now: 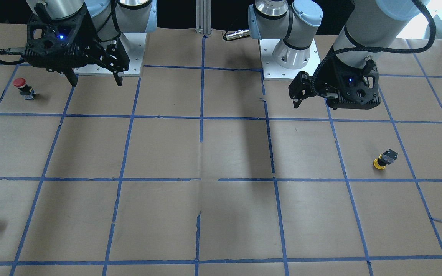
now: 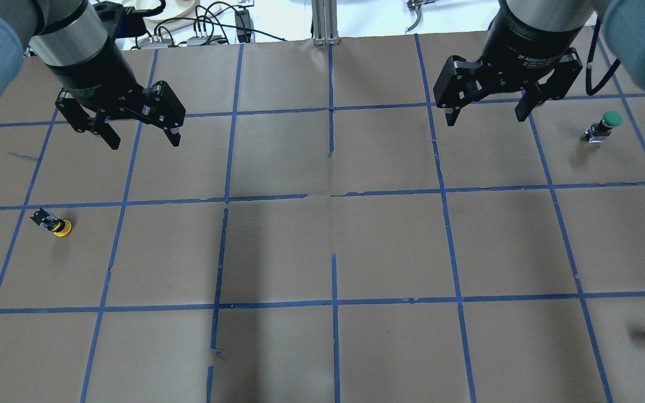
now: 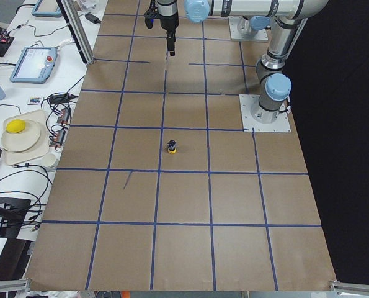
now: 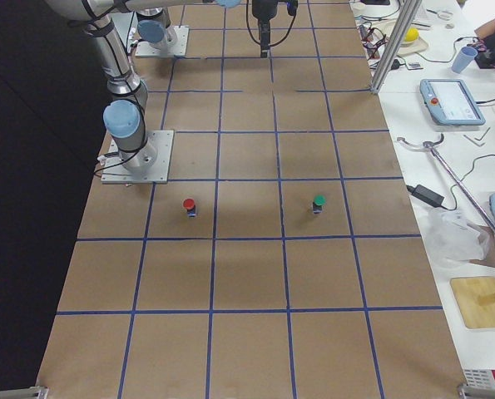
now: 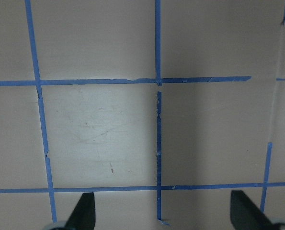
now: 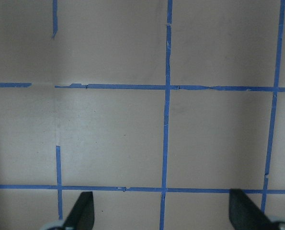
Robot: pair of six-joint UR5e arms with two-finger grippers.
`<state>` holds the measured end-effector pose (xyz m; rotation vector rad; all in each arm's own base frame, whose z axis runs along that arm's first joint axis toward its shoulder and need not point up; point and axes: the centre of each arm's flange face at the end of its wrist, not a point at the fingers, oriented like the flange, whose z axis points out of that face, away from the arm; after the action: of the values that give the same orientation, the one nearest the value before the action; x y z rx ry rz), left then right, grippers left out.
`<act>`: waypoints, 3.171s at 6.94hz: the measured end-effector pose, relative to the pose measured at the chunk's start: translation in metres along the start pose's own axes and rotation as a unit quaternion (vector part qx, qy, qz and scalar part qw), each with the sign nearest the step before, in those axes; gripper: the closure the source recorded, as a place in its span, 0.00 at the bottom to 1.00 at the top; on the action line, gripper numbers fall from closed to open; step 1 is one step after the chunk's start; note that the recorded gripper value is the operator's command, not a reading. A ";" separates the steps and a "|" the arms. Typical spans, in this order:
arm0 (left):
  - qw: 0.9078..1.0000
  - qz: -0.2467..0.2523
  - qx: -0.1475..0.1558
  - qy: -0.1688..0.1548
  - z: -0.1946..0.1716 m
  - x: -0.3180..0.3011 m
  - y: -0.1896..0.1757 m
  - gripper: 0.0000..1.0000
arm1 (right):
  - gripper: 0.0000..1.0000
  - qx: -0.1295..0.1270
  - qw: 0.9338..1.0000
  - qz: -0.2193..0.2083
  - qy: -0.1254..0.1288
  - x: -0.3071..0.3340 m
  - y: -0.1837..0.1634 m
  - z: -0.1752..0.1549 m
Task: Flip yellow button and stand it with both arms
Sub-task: 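Move the left gripper down toward the yellow button lying on its side, then lower the left gripper over the yellow button and close on its base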
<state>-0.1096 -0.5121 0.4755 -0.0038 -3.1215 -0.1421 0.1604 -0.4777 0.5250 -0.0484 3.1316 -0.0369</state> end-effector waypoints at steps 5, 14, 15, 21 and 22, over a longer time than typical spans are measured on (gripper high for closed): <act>0.995 0.089 -0.033 -0.018 0.034 -0.058 -0.010 0.00 | 0.00 0.000 1.000 0.001 0.000 0.000 0.000 0.000; 0.952 0.305 -0.001 0.001 0.199 -0.359 -0.029 0.01 | 0.00 0.000 1.000 0.001 -0.001 -0.002 0.000 0.001; 0.954 0.301 -0.003 0.013 0.214 -0.369 -0.029 0.02 | 0.00 0.002 1.000 0.003 0.000 -0.001 -0.001 0.000; 0.968 0.249 -0.007 0.017 0.249 -0.358 -0.019 0.44 | 0.00 0.001 1.000 0.003 0.005 -0.001 -0.002 0.002; 0.968 0.249 -0.003 0.012 0.249 -0.359 -0.020 0.46 | 0.00 -0.001 1.000 0.003 0.007 0.000 -0.002 0.003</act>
<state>0.2452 -0.5104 0.2192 -0.7676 -2.9773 -0.1379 0.1610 -0.4796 0.5220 -0.0376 3.1454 -0.0343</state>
